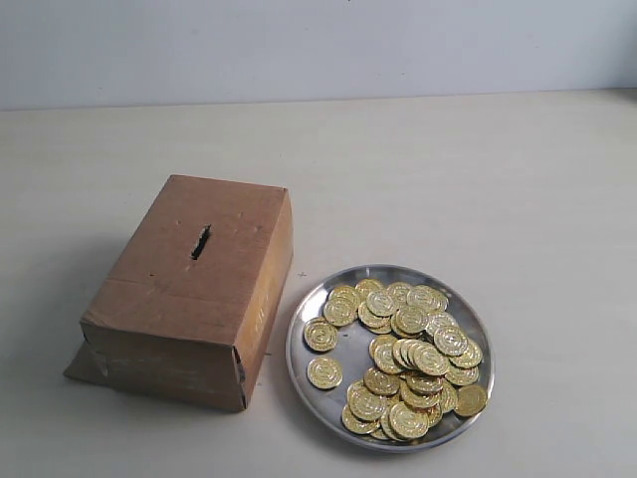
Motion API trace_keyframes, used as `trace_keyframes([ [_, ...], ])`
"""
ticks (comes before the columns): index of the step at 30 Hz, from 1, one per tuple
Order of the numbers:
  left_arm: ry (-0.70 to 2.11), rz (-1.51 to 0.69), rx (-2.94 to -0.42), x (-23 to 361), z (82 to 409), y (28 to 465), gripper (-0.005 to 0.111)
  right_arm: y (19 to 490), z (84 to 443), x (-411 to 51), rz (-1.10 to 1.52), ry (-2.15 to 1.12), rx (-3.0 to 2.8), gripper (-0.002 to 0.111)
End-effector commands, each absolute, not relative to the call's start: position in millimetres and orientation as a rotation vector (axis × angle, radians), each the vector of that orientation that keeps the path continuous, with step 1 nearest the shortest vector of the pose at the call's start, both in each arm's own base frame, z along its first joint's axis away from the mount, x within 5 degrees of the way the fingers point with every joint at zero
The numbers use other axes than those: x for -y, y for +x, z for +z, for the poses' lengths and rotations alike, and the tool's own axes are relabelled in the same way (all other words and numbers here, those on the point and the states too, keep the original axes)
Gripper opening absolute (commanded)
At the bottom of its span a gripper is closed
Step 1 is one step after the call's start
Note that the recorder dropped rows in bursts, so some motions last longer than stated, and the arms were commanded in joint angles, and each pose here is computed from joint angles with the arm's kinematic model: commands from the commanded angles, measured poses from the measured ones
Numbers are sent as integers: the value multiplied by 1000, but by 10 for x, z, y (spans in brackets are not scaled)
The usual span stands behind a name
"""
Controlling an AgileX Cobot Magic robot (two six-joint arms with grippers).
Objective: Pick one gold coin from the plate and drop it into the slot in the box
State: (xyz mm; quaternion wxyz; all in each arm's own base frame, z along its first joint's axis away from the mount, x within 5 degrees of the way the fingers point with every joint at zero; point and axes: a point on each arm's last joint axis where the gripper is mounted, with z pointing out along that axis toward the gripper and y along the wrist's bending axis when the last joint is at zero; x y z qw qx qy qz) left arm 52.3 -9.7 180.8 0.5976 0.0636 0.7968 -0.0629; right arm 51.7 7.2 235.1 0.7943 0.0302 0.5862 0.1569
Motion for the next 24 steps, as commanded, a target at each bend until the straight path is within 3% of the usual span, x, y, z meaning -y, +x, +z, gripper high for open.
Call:
trace_keyframes([
  [1,182,-150,-1826,113,1817,522,0,514,2339,-69,329,66,-1256,0],
  [24,170,-149,-1827,110,1817,522,0,514,2339,-69,329,66,-1256,0],
])
